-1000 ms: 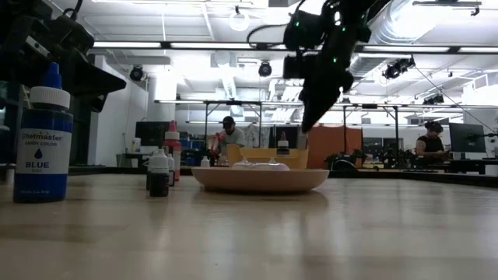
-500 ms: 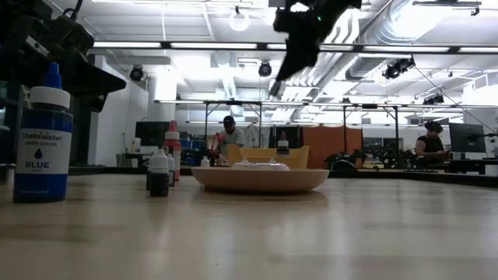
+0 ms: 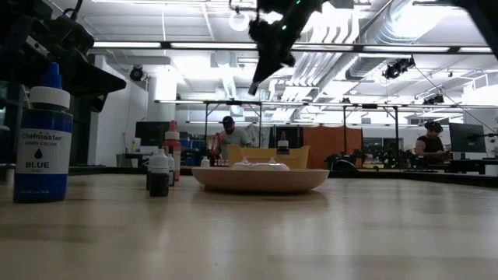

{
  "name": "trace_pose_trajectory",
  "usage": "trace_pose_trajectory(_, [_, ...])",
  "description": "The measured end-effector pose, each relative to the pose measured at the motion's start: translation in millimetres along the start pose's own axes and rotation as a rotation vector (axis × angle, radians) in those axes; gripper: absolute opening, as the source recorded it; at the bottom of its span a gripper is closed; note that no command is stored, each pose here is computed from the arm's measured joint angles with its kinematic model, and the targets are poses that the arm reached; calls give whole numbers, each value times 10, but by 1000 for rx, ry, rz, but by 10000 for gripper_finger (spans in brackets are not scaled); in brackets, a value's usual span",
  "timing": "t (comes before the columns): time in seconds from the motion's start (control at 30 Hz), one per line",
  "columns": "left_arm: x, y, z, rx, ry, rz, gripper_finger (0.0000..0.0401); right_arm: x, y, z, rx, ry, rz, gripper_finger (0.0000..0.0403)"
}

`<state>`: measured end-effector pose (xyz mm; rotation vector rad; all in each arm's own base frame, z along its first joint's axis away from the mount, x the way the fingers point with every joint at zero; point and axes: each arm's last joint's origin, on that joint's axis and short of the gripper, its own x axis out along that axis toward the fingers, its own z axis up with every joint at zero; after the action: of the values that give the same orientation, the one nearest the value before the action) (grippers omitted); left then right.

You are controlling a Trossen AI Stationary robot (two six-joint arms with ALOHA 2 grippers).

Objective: Pick & Place food coloring
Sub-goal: Put the small red food coloring bottle into the orange bin

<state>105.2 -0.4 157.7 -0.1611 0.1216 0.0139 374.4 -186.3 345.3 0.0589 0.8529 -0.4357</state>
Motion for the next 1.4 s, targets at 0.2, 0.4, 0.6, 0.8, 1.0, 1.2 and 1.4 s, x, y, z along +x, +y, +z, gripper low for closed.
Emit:
trace_pose_trajectory(0.2, [0, 0, 0, 0, 0, 0, 1, 402, -156, 96, 126, 58, -18, 47])
trace_pose_trajectory(0.4, [0, 0, 0, 0, 0, 0, 1, 837, -284, 53, 230, 128, -34, 45])
trace_pose_trajectory(0.6, [0, 0, 0, 0, 0, 0, 1, 1216, -405, -150, 366, 239, -61, 48])
trace_pose_trajectory(0.8, [0, 0, -1, 0, 0, 0, 1, 1379, -471, -277, 422, 306, -86, 49])
trace_pose_trajectory(1.0, [0, 0, 0, 0, 0, 0, 1, 1435, -484, -354, 424, 347, -92, 53])
trace_pose_trajectory(1.2, [0, 0, -1, 0, 0, 0, 1, 1517, -482, -487, 404, 405, -85, 54])
trace_pose_trajectory(1.4, [0, 0, 0, 0, 0, 0, 1, 1536, -488, -528, 369, 424, -76, 54])
